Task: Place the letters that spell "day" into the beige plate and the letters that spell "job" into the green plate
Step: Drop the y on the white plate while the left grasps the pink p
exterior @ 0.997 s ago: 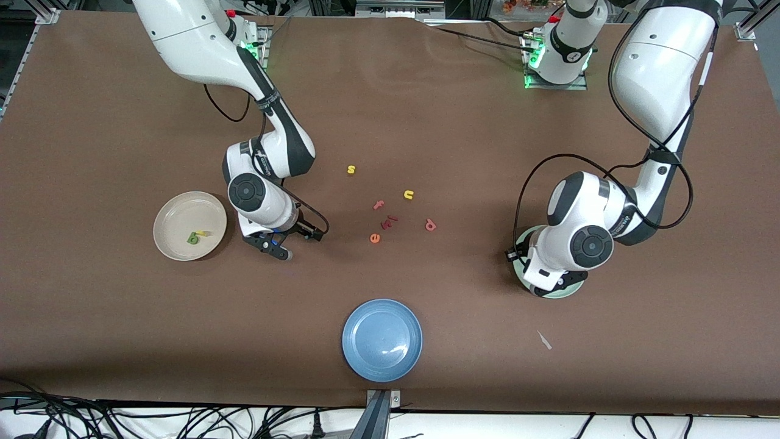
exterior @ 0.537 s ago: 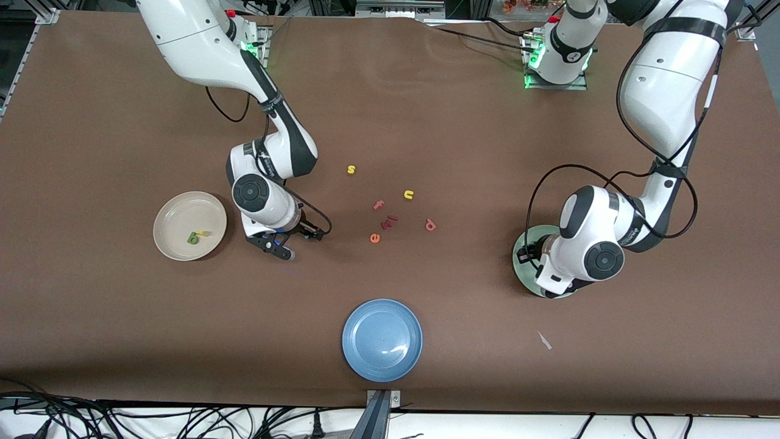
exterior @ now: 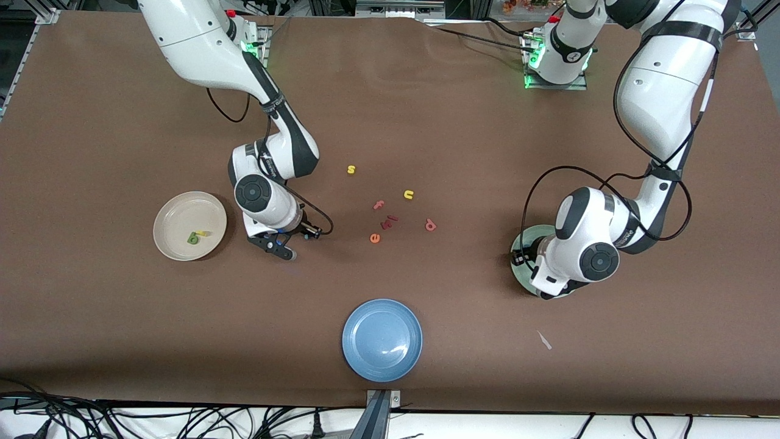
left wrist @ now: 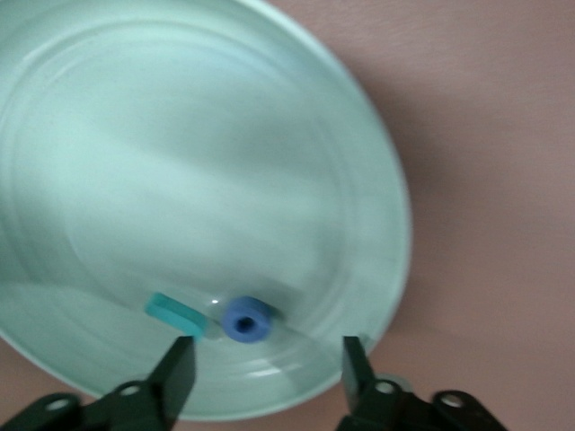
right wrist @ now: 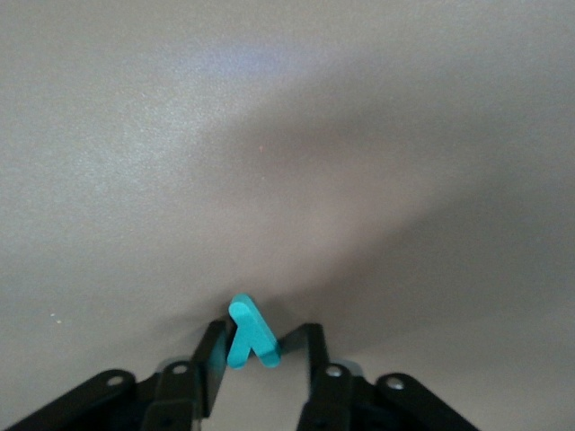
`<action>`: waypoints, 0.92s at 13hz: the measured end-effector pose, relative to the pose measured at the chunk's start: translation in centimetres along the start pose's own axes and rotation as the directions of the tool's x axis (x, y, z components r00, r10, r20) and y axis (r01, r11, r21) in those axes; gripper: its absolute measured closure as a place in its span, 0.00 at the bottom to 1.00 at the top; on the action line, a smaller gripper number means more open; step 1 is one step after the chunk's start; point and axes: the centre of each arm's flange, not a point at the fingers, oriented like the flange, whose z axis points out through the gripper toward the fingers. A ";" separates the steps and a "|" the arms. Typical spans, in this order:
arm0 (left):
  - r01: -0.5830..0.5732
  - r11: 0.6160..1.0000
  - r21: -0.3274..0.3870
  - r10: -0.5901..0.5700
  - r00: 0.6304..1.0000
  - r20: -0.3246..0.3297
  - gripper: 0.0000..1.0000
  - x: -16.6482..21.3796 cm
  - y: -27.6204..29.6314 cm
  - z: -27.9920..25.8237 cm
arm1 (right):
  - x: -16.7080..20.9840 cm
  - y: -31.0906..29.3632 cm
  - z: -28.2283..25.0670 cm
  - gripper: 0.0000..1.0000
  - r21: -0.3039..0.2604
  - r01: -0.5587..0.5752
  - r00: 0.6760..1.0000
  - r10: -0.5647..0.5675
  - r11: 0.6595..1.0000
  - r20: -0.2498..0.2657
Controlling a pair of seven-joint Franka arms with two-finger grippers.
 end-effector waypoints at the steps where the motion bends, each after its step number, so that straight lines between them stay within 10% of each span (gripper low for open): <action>1: 0.031 0.999 -0.013 -0.031 1.000 -0.003 0.11 -0.9 1.2 -0.7 | 0.0 0.0 -0.1 0.75 0.001 0.000 1.000 0.000 1.000 0.000; 12: 0.313 0.932 -0.185 -0.322 0.947 -0.021 0.07 -13.1 16.9 1.6 | 5.2 3.9 -7.0 0.75 -0.102 0.268 0.959 -0.256 0.958 0.118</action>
